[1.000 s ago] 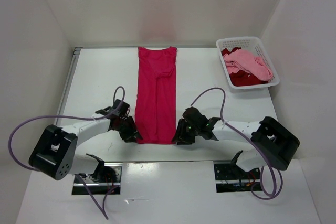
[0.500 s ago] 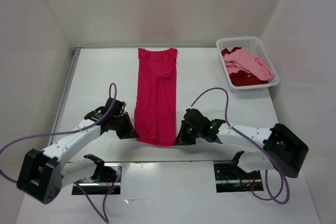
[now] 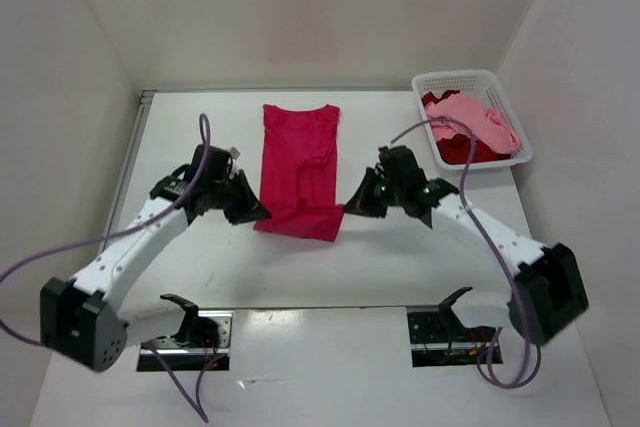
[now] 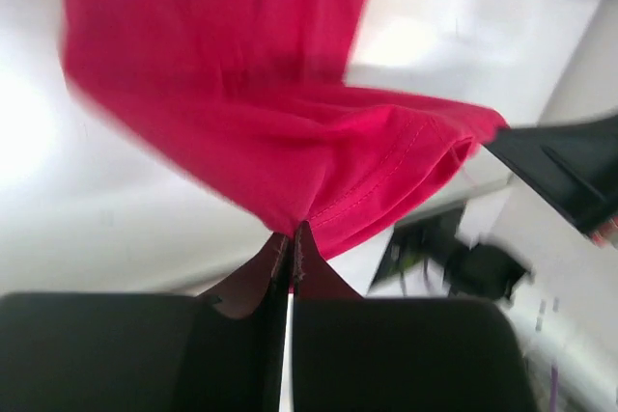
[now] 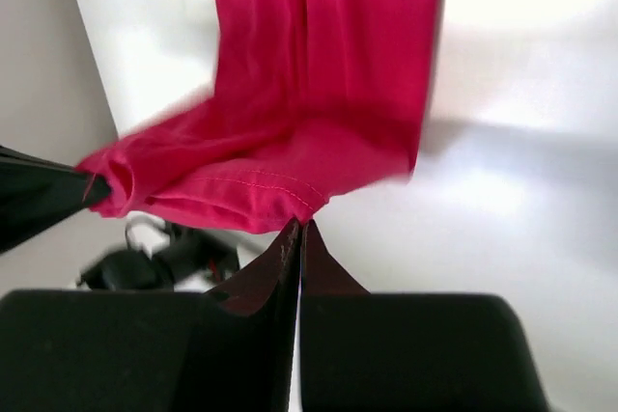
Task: Fold and stack the t-shirts
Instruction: Fold the folded rectangular tshirt in 1/3 of the way
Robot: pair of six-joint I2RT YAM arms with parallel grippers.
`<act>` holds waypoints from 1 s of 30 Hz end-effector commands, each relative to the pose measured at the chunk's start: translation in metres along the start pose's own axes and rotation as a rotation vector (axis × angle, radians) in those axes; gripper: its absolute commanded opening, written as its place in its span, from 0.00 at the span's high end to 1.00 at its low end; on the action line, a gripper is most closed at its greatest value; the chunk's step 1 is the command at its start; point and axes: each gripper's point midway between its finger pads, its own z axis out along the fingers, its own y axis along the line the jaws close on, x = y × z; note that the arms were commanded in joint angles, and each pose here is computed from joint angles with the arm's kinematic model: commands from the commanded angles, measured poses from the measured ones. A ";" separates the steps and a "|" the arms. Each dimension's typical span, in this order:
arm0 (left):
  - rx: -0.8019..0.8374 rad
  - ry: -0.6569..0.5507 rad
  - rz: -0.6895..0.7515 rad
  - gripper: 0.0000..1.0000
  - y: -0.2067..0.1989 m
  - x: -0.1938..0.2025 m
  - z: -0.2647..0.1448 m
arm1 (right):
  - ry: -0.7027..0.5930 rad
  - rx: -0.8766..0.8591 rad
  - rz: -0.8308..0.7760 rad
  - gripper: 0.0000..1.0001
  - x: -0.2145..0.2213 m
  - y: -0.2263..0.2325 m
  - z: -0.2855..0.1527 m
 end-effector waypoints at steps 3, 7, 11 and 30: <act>-0.033 -0.139 -0.029 1.00 0.004 -0.091 0.045 | -0.076 0.014 -0.147 1.00 -0.083 0.008 0.033; -0.067 -0.196 -0.059 1.00 0.012 -0.143 0.064 | -0.083 0.023 -0.171 1.00 -0.129 0.016 0.072; -0.127 -0.172 -0.089 1.00 0.034 -0.174 0.102 | -0.047 0.060 -0.165 1.00 -0.147 0.002 0.108; 0.037 -0.275 0.028 0.56 -0.011 -0.187 0.064 | -0.126 0.120 -0.259 0.54 -0.171 0.018 0.091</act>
